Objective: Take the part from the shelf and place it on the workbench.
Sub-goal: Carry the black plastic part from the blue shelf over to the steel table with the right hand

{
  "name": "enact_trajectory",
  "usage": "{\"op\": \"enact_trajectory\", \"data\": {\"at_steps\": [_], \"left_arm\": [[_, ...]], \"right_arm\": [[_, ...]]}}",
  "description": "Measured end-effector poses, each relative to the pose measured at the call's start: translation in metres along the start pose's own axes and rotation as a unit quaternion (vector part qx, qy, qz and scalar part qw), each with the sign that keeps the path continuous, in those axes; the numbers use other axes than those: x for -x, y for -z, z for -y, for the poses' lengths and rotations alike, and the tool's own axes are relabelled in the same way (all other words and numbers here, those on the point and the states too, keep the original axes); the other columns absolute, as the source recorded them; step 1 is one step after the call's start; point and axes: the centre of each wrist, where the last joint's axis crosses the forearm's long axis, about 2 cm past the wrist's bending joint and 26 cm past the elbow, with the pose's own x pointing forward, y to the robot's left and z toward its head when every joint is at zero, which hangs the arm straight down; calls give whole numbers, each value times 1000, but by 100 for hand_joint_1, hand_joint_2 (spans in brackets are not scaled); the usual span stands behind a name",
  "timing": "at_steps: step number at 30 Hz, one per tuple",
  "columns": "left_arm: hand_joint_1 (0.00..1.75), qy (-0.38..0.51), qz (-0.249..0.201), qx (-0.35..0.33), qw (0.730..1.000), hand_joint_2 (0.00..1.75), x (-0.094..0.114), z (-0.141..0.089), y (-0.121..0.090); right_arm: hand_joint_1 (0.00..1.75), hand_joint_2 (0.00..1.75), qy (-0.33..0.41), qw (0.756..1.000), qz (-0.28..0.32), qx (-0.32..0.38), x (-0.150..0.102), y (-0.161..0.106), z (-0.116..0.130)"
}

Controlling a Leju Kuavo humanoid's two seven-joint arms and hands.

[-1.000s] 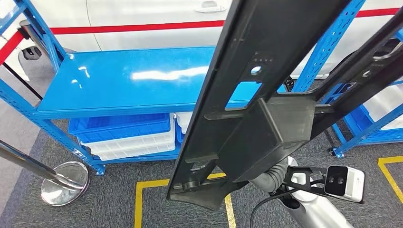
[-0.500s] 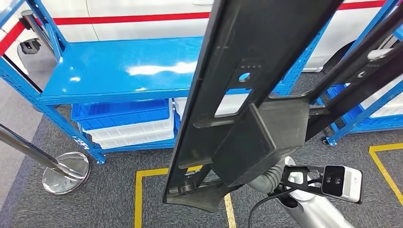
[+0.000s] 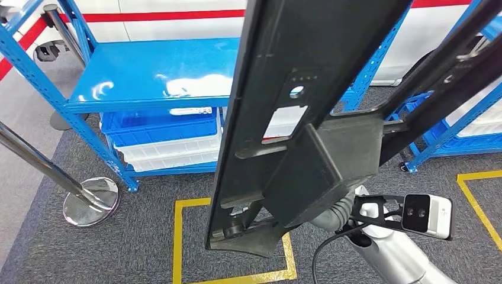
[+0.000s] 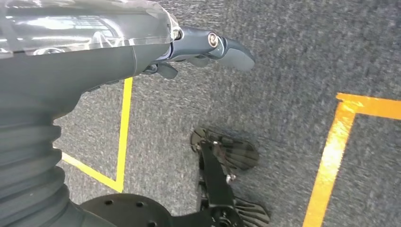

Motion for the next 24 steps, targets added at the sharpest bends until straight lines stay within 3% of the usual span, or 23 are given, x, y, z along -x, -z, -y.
{"op": "enact_trajectory", "data": {"at_steps": [16,24], "left_arm": [[0,-4,-12,-14,1000,175,1,1,-1],[0,-17,-25,-26,999,175,8,1,-3]], "right_arm": [[175,175,12,1000,9,-5,5,3,8],[175,175,47,998,-12,-31,1,-24,11]]}}
